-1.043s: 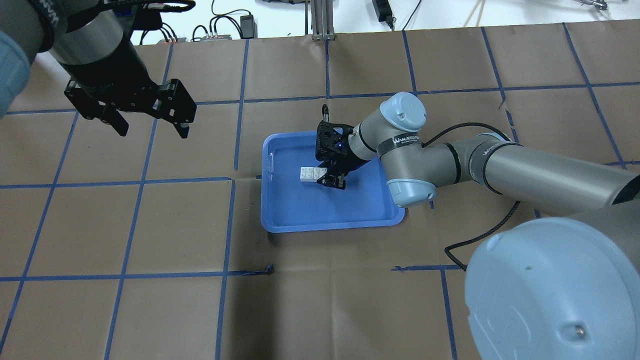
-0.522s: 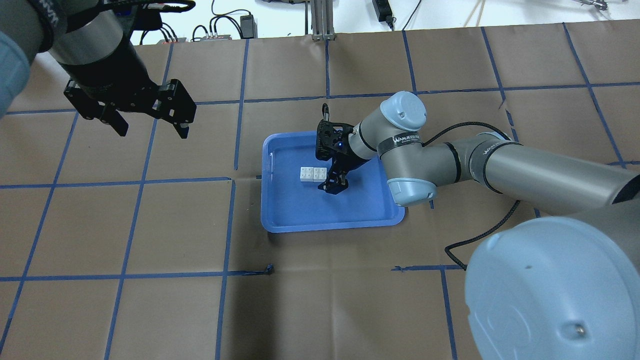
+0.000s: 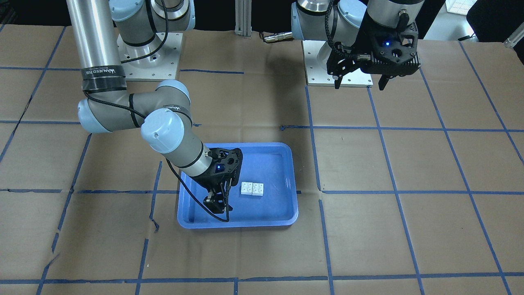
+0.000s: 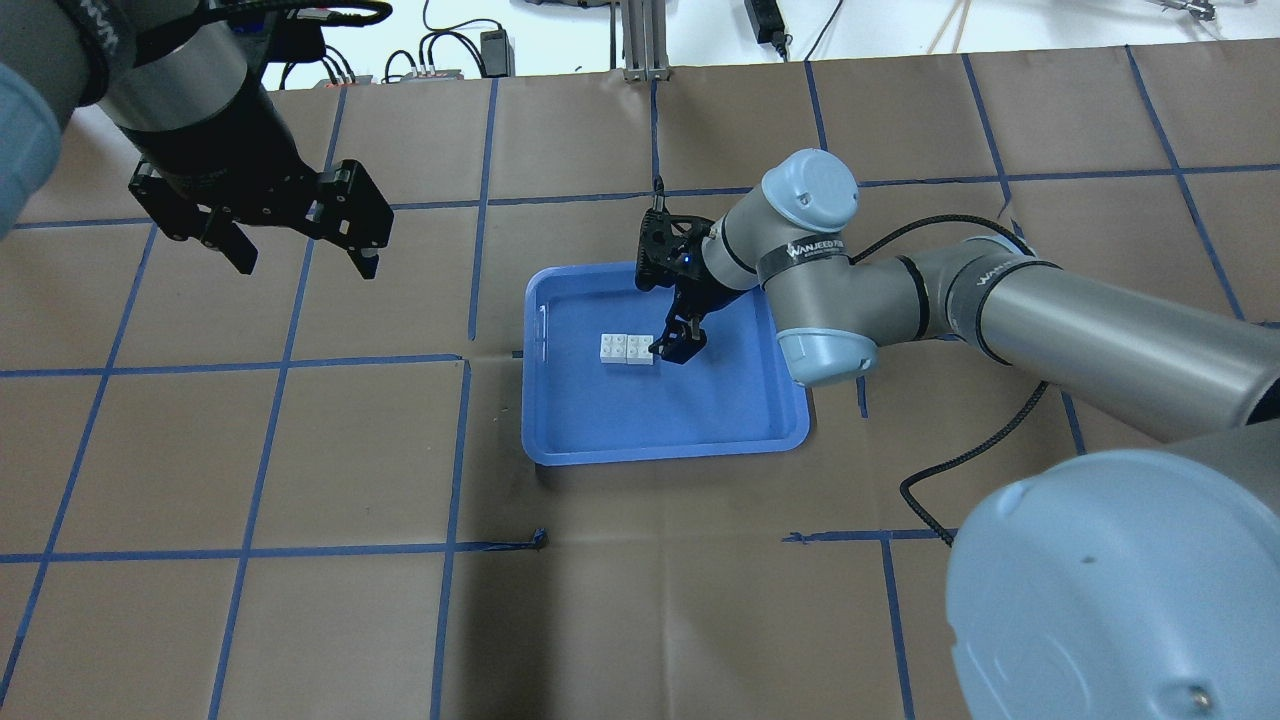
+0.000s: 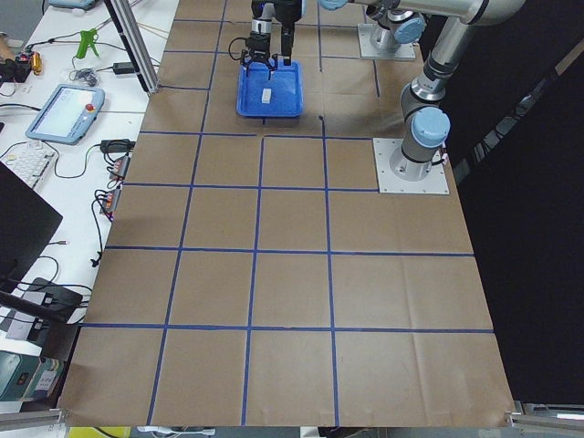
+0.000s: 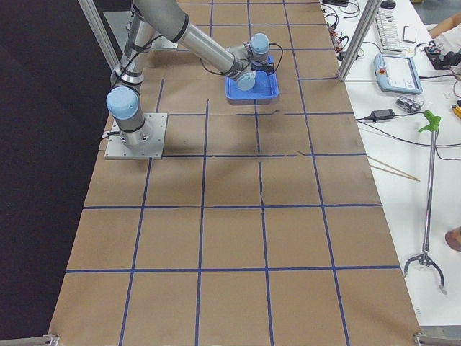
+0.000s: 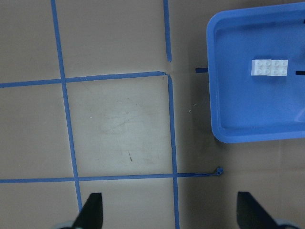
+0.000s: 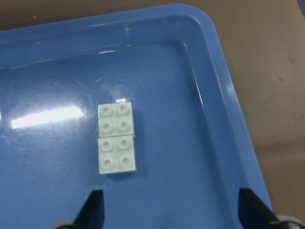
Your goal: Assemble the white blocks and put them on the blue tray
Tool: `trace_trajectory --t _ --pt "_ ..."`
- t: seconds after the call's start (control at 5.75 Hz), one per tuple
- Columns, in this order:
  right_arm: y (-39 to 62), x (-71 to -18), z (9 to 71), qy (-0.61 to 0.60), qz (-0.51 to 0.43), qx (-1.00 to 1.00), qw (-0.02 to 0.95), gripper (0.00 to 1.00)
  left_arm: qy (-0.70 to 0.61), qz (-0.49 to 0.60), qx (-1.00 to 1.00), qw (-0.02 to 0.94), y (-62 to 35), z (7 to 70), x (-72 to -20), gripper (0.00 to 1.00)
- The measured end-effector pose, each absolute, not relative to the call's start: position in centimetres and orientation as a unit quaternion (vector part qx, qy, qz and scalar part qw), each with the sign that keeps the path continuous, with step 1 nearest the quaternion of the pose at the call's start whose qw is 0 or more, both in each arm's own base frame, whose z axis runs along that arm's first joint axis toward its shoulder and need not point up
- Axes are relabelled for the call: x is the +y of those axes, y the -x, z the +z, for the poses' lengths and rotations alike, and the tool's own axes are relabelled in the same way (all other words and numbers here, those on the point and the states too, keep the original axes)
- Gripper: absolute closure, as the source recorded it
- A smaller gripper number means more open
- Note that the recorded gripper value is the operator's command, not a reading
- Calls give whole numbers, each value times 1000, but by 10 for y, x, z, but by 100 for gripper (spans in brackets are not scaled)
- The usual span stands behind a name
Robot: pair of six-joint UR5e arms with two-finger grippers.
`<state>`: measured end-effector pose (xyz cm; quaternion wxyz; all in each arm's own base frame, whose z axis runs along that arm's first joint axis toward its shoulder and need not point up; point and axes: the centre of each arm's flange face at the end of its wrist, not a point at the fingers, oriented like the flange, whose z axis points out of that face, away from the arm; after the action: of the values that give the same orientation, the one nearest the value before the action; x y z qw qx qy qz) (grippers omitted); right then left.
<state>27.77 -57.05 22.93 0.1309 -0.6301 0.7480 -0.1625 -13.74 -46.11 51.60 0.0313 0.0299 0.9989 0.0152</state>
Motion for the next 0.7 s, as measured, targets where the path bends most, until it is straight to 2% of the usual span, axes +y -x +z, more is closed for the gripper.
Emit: trace_trajectory --t 0.35,0.7 --pt "-230 -577 288 548 -104 824 103 0 -30 18 999 31 138 511 -455 1" --pt "-186 -574 334 438 -83 892 71 0 -30 19 999 31 138 510 -454 1"
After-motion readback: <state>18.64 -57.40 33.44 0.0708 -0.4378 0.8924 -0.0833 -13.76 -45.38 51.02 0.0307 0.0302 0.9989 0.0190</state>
